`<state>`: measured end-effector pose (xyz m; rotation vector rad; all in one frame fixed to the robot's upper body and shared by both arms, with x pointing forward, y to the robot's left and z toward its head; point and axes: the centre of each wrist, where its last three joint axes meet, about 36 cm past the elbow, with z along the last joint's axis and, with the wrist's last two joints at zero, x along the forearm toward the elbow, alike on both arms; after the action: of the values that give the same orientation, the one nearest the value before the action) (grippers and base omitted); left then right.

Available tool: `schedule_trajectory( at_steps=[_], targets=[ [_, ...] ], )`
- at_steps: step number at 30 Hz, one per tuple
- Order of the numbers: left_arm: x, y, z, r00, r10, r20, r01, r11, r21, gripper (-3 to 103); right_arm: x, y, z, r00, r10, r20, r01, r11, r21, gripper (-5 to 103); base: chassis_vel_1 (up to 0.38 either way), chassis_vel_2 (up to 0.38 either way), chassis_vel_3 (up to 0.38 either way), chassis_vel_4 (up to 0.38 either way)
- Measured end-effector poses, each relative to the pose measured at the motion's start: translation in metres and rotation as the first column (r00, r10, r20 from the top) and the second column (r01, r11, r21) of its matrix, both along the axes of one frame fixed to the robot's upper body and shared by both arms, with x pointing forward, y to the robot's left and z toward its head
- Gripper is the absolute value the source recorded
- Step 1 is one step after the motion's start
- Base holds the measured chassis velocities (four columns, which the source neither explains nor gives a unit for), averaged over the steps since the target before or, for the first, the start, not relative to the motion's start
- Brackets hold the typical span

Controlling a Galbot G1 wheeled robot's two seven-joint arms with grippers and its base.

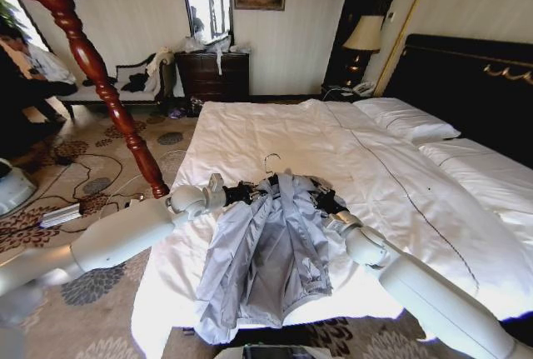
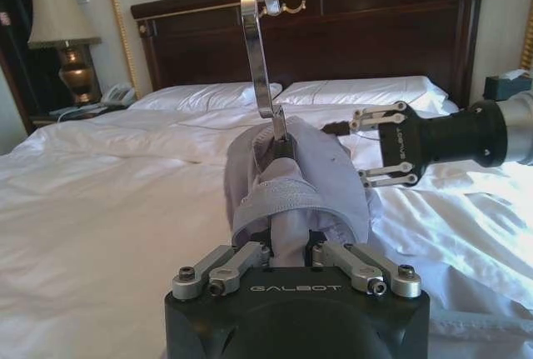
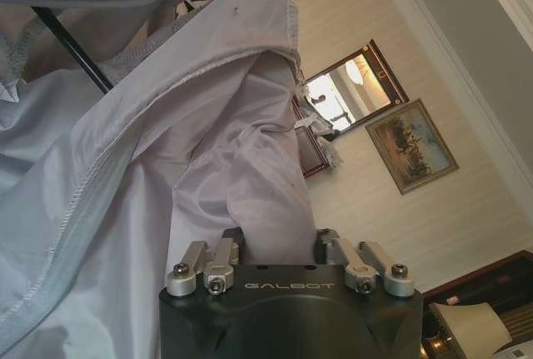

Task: Pick up the clothes from the bed and hang them on the clothes hanger.

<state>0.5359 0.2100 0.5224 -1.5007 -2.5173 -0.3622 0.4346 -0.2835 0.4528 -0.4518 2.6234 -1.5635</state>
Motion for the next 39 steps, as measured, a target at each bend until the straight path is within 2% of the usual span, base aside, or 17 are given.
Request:
schedule_trajectory(
  at_steps=[2, 6, 12, 15, 21, 24, 25, 28, 29, 30, 32, 33, 34, 35, 36, 37, 39],
  targets=[
    [0.000, 0.001, -0.001, 1.000, 0.004, -0.001, -0.004, 1.000, 0.000, 15, -0.001, 0.001, 0.000, 1.000, 0.000, -0.002, 0.000, 1.000, 0.002, 46, 0.000, 0.000, 0.000, 0.000],
    [-0.003, 0.004, 0.001, 1.000, 0.026, 0.010, -0.026, 1.000, -0.006, 15, -0.005, 0.005, 0.000, 1.000, 0.004, -0.010, -0.004, 1.000, 0.015, 68, 0.000, 0.000, 0.000, 0.000],
    [-0.006, 0.002, 0.007, 0.999, 0.031, 0.027, -0.031, 0.999, -0.016, 15, -0.006, 0.005, -0.001, 1.000, 0.000, -0.011, 0.000, 1.000, 0.018, 84, 0.000, 0.000, 0.000, 0.000],
    [-0.011, 0.003, 0.010, 0.999, 0.025, 0.036, -0.025, 1.000, -0.015, 15, -0.007, 0.004, 0.001, 1.000, -0.010, -0.006, 0.010, 0.999, 0.035, 98, 0.000, 0.000, 0.000, 0.000],
    [-0.011, 0.010, 0.010, 0.997, 0.044, 0.062, -0.043, 0.999, -0.009, 15, -0.012, 0.003, 0.003, 0.999, -0.035, -0.032, 0.038, 0.993, 0.108, 100, 0.000, 0.000, 0.000, 0.000],
    [-0.010, 0.014, 0.011, 0.994, 0.065, 0.093, -0.065, 0.998, -0.006, 15, -0.018, 0.004, 0.003, 0.996, -0.054, -0.072, 0.067, 0.979, 0.194, 100, 0.000, 0.000, 0.000, 0.000],
    [-0.010, 0.014, 0.011, 0.994, 0.065, 0.093, -0.065, 0.998, -0.006, 15, -0.018, 0.004, 0.003, 0.996, -0.054, -0.072, 0.067, 0.979, 0.194, 100, 0.000, 0.000, 0.000, 0.000],
    [-0.013, 0.016, 0.013, 0.991, 0.076, 0.111, -0.076, 0.997, -0.010, 15, -0.027, 0.009, 0.002, 0.983, -0.102, -0.153, 0.146, 0.937, 0.318, 100, 0.000, 0.000, 0.000, 0.000],
    [-0.013, 0.016, 0.013, 0.991, 0.076, 0.111, -0.076, 0.997, -0.010, 15, -0.027, 0.009, 0.002, 0.983, -0.102, -0.153, 0.146, 0.937, 0.318, 100, 0.000, 0.000, 0.000, 0.000],
    [-0.014, 0.017, 0.014, 0.991, 0.078, 0.113, -0.078, 0.997, -0.009, 15, -0.030, 0.011, 0.002, 0.974, -0.121, -0.190, 0.184, 0.914, 0.361, 100, 0.000, 0.000, 0.000, 0.000],
    [-0.015, 0.022, 0.014, 0.989, 0.089, 0.122, -0.088, 0.996, -0.008, 15, -0.036, 0.018, 0.004, 0.945, -0.129, -0.299, 0.267, 0.834, 0.483, 100, 0.000, 0.000, 0.000, 0.000],
    [-0.015, 0.022, 0.014, 0.989, 0.089, 0.122, -0.088, 0.996, -0.008, 15, -0.036, 0.018, 0.004, 0.945, -0.129, -0.299, 0.267, 0.834, 0.483, 100, 0.000, 0.000, 0.000, 0.000],
    [-0.015, 0.024, 0.014, 0.988, 0.095, 0.125, -0.094, 0.996, -0.008, 15, -0.038, 0.021, 0.006, 0.935, -0.117, -0.335, 0.290, 0.797, 0.530, 100, 0.000, 0.000, 0.000, 0.000],
    [-0.015, 0.027, 0.015, 0.986, 0.102, 0.129, -0.102, 0.995, -0.011, 15, -0.042, 0.026, 0.009, 0.922, -0.091, -0.376, 0.315, 0.742, 0.592, 101, 0.000, 0.000, 0.000, 0.000],
    [-0.014, 0.028, 0.016, 0.985, 0.105, 0.133, -0.105, 0.994, -0.013, 15, -0.043, 0.029, 0.012, 0.917, -0.068, -0.393, 0.323, 0.706, 0.630, 97, 0.000, 0.000, 0.000, 0.000],
    [-0.014, 0.028, 0.016, 0.985, 0.105, 0.133, -0.105, 0.994, -0.013, 15, -0.043, 0.029, 0.012, 0.917, -0.068, -0.393, 0.323, 0.706, 0.630, 97, 0.000, 0.000, 0.000, 0.000],
    [-0.016, 0.027, 0.019, 0.985, 0.100, 0.138, -0.099, 0.995, -0.019, 15, -0.040, 0.034, 0.016, 0.923, -0.025, -0.383, 0.300, 0.670, 0.679, 88, 0.000, 0.000, 0.000, 0.000]
  ],
)
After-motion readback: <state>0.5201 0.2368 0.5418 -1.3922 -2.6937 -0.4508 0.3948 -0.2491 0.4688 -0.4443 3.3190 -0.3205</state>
